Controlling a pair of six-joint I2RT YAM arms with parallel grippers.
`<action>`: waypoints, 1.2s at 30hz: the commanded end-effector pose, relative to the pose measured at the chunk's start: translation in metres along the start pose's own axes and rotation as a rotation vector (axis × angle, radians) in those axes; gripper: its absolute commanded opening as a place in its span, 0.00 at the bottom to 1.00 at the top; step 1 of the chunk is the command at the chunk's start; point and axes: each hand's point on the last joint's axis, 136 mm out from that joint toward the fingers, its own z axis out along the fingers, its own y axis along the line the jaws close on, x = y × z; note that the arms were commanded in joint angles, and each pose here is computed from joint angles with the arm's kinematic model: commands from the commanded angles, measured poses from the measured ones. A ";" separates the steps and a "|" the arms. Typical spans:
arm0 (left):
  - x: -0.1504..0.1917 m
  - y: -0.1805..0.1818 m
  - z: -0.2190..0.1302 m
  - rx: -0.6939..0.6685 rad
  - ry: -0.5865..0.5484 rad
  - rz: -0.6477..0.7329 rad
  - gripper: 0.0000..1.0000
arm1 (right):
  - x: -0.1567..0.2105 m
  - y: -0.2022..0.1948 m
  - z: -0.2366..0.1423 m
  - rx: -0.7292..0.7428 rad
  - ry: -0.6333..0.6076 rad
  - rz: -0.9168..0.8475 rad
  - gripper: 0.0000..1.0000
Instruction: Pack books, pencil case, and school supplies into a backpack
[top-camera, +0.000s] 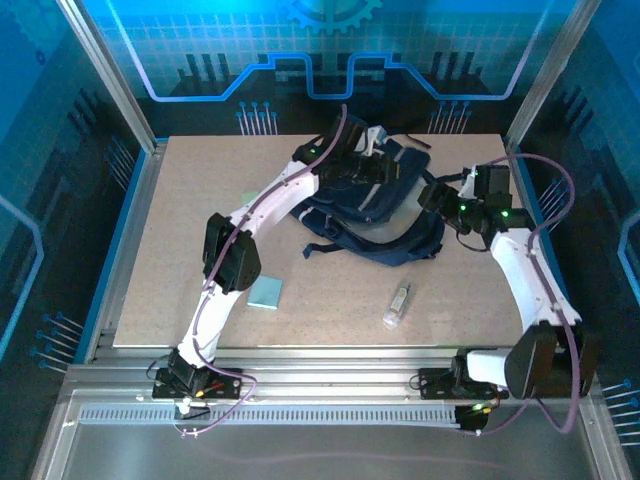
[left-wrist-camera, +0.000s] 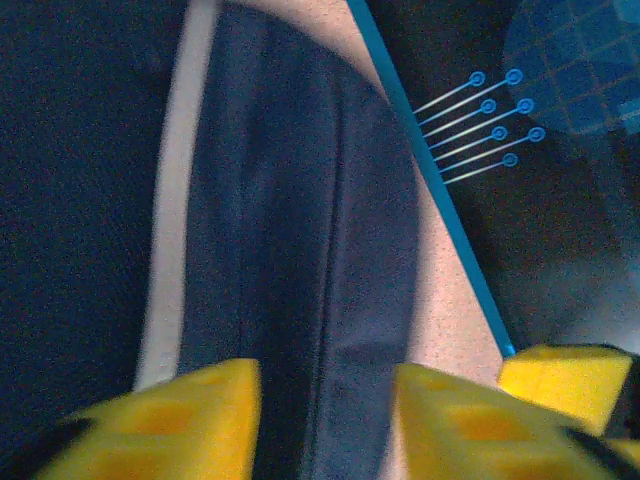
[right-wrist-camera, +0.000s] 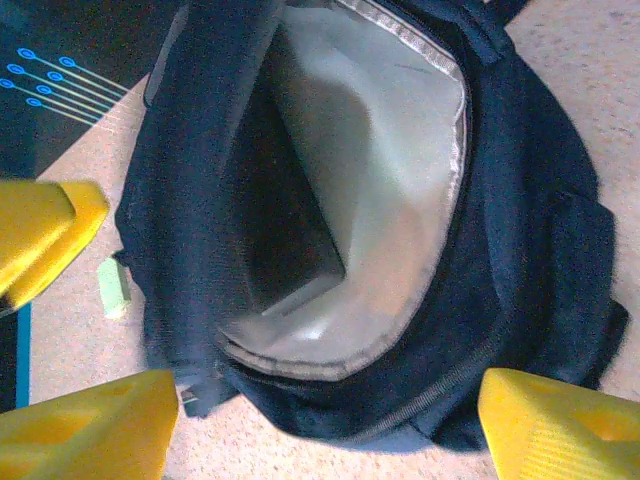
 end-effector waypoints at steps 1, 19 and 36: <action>-0.019 -0.033 -0.030 0.068 -0.076 0.000 0.66 | 0.019 -0.007 -0.017 0.080 0.026 -0.024 0.80; 0.034 0.179 -0.103 -0.265 -0.278 -0.555 0.76 | 0.082 0.062 0.035 0.046 0.081 -0.058 0.81; 0.071 0.252 -0.066 -0.426 -0.297 -0.768 0.75 | 0.104 0.073 0.043 0.052 0.064 -0.068 0.80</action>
